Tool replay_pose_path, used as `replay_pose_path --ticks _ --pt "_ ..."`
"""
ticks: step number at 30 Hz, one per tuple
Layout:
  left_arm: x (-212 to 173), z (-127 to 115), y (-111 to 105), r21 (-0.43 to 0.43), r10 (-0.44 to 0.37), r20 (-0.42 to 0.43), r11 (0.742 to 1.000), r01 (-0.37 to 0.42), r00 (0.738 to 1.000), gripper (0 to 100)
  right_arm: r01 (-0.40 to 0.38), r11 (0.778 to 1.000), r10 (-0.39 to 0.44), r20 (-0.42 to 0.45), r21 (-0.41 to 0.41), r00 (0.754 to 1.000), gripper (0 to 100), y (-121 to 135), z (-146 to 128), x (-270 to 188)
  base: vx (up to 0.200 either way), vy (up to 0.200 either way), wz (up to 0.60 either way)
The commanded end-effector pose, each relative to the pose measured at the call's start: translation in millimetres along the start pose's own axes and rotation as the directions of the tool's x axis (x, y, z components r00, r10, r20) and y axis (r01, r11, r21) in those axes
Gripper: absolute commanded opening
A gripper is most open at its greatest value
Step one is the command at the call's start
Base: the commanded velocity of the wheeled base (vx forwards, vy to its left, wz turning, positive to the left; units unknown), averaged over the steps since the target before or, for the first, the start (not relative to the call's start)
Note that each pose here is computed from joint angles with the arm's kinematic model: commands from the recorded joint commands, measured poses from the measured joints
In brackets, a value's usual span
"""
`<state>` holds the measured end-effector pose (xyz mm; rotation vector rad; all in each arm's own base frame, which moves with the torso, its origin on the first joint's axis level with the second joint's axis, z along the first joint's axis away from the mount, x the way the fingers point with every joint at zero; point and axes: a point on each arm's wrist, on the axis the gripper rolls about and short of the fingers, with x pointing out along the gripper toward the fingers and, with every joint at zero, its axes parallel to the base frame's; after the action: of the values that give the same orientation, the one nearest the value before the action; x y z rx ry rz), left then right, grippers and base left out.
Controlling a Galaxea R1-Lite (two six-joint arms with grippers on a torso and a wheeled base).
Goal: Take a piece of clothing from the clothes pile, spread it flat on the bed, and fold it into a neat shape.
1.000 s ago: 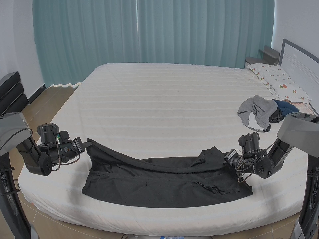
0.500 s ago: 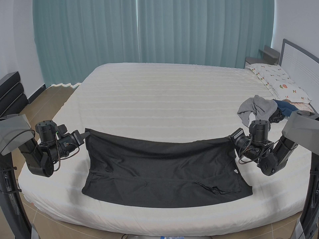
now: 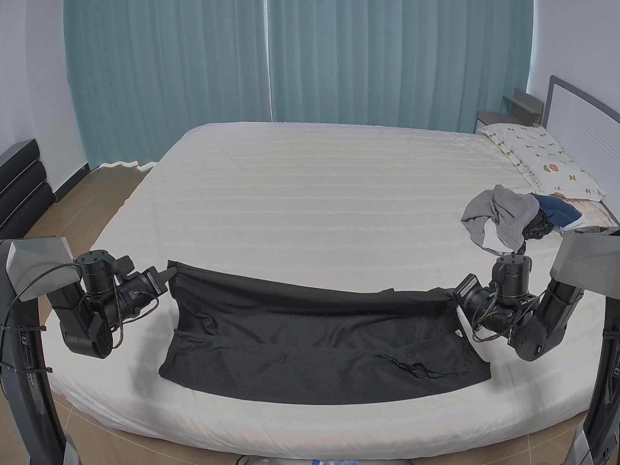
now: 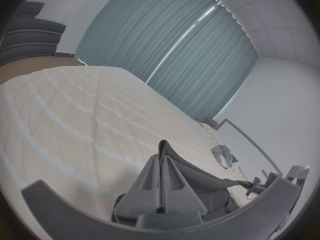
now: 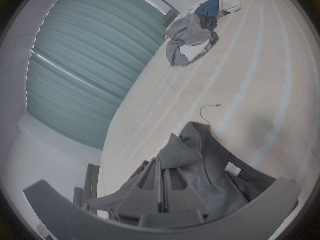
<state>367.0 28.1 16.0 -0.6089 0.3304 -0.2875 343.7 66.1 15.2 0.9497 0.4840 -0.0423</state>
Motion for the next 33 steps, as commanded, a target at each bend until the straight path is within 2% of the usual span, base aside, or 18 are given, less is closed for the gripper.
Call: replay_pose_path --ticks 1,3,6,8,15,25,26,28,29,33 --pt "-9 -7 9 0.047 0.026 -0.036 0.999 -0.024 0.999 0 0.028 0.999 -0.03 -0.055 -0.037 0.998 0 -9 -6 -13 0.0 0.0 0.0" --pt "-11 -10 13 0.103 0.047 -0.058 0.994 -0.041 0.997 0 0.042 0.997 -0.047 -0.085 -0.063 0.995 0 -15 -10 -16 0.0 0.0 0.0" --pt "-15 -14 17 0.144 0.075 -0.097 0.988 -0.061 0.992 0 0.053 0.994 -0.062 -0.101 -0.09 0.993 0 -19 -14 -15 0.0 0.0 0.0" --pt "-20 -21 19 0.198 0.105 -0.151 0.977 -0.074 0.983 0 0.074 0.99 -0.088 -0.123 -0.117 0.989 0 -24 -18 -15 0.0 0.0 0.0" --pt "-32 -41 22 0.315 0.143 -0.247 0.947 -0.06 0.958 0 0.12 0.976 -0.151 -0.17 -0.184 0.974 0 -37 -29 -13 0.0 0.0 0.0" --pt "-38 -50 23 0.356 0.155 -0.282 0.933 -0.047 0.947 0 0.142 0.967 -0.185 -0.195 -0.212 0.963 0 -44 -37 -9 0.0 0.0 0.0" --pt "-39 -52 23 0.361 0.157 -0.288 0.931 -0.045 0.945 100 0.145 0.966 -0.187 -0.195 -0.213 0.963 0 -45 -37 -9 0.0 0.0 0.0" --pt "-40 -52 23 0.366 0.158 -0.289 0.93 -0.043 0.944 100 0.142 0.967 -0.185 -0.195 -0.214 0.963 0 -44 -37 -9 0.0 0.0 0.0" --pt "-40 -52 22 0.366 0.157 -0.288 0.929 -0.043 0.945 100 0.142 0.966 -0.185 -0.195 -0.215 0.963 100 -44 -37 -9 0.0 0.0 0.0" --pt "-43 -50 21 0.365 0.157 -0.285 0.93 -0.044 0.945 100 0.129 0.968 -0.169 -0.182 -0.213 0.969 100 -38 -34 -12 0.0 0.0 0.0"
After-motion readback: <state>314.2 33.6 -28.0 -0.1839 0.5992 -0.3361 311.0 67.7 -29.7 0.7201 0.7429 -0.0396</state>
